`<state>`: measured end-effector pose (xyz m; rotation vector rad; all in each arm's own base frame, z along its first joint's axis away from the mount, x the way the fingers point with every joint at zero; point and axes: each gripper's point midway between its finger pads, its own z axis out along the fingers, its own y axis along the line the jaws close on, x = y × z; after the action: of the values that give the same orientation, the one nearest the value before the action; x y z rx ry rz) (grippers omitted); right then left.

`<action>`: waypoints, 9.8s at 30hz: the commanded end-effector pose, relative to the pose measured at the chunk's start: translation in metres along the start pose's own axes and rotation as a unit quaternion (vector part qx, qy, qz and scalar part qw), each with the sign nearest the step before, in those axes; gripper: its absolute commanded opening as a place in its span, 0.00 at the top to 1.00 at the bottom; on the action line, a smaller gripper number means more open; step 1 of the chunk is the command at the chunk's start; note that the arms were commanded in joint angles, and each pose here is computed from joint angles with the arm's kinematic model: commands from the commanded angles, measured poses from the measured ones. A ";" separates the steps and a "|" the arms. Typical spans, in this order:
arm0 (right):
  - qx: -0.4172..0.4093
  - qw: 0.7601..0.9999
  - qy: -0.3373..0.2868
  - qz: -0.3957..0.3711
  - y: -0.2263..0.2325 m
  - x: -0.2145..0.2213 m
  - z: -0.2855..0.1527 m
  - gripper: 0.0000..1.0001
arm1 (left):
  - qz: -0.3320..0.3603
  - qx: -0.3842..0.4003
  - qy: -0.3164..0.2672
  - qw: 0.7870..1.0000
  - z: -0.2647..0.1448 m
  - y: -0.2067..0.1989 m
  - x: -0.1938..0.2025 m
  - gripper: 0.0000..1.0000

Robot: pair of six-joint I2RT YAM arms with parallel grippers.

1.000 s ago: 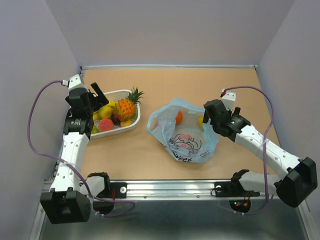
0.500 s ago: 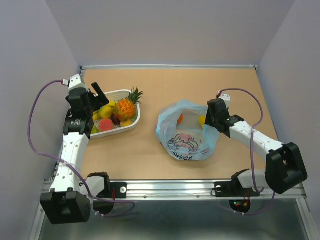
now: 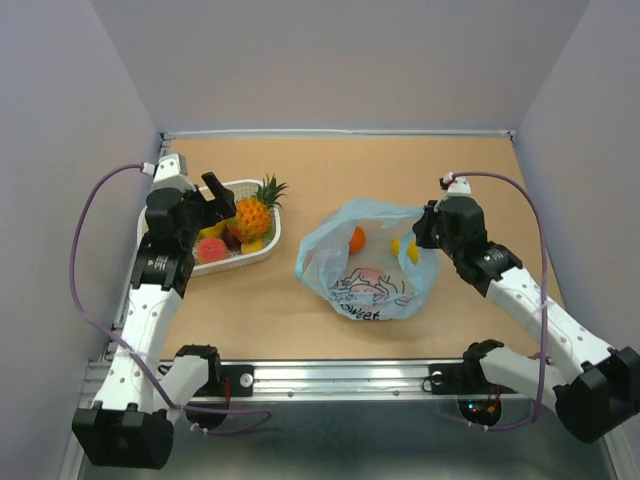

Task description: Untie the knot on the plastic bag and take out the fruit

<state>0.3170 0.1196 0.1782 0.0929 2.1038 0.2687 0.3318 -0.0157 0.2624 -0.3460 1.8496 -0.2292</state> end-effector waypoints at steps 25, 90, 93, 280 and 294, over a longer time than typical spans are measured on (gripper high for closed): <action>0.097 0.995 -0.023 -0.009 -0.013 0.037 -0.023 0.70 | 0.009 0.281 0.103 0.954 -0.111 -0.210 0.107 0.05; 0.161 0.985 0.022 0.065 -0.046 0.096 -0.024 0.94 | 0.233 0.290 0.128 0.919 -0.031 -0.357 0.289 0.08; 0.155 0.985 0.021 0.074 -0.046 0.097 -0.026 0.94 | 0.244 0.295 0.139 0.913 -0.023 -0.361 0.311 0.06; 0.119 0.991 0.027 0.052 -0.045 0.097 -0.024 0.99 | 0.188 0.129 0.129 0.965 -0.050 -0.237 0.158 0.08; 0.106 0.993 0.031 0.052 -0.039 0.098 -0.024 0.99 | 0.159 0.217 0.162 0.949 -0.114 -0.292 0.195 0.13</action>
<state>0.2421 0.0913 0.0961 0.3178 2.2189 0.0790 0.2097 -0.3359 0.2377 0.3021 2.0408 -0.4871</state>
